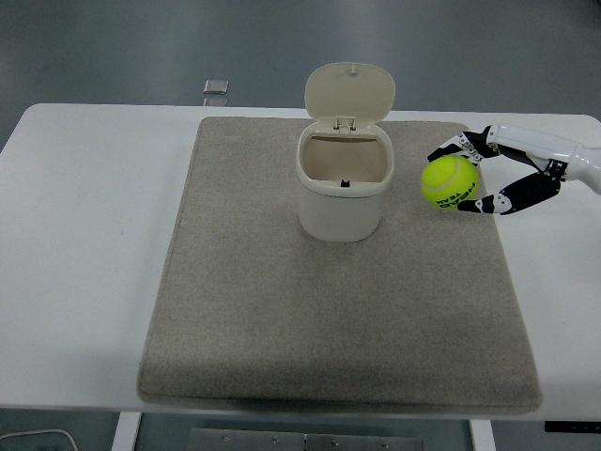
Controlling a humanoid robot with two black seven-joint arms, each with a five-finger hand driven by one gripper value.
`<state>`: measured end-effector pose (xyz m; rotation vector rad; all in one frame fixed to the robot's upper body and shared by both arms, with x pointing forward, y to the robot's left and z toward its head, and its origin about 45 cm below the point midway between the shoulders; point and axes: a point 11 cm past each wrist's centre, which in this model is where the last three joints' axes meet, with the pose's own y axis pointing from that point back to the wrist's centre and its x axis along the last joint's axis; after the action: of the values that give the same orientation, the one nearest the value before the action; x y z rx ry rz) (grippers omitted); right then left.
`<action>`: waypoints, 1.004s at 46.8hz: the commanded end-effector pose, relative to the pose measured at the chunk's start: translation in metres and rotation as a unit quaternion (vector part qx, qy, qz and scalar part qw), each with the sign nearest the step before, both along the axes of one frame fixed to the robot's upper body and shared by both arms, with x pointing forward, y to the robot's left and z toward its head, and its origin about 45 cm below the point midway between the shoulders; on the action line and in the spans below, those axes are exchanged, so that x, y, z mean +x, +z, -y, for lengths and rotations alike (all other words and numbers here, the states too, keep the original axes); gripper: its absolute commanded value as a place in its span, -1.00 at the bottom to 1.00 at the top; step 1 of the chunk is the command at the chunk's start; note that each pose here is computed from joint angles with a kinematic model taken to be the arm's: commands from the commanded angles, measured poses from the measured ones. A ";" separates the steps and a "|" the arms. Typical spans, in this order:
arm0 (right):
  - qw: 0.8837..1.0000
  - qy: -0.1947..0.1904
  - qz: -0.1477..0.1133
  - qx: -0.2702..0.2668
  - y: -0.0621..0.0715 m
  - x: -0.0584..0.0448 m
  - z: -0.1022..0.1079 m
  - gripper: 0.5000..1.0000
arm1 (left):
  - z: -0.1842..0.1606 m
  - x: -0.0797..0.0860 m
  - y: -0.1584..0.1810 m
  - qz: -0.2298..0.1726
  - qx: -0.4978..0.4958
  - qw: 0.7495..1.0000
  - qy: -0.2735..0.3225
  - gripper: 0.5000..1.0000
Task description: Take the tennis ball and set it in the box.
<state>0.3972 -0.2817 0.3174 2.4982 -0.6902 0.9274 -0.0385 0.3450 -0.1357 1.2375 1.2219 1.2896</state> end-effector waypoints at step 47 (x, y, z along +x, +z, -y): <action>0.999 -0.001 0.031 0.040 0.008 0.028 -0.083 -1.00 | 0.000 -0.001 0.000 -0.001 0.000 1.000 0.000 0.97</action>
<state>0.4212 -0.1974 0.3268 2.5666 -0.7301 1.0057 -0.0385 0.3451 -0.1357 1.2376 1.2217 1.2898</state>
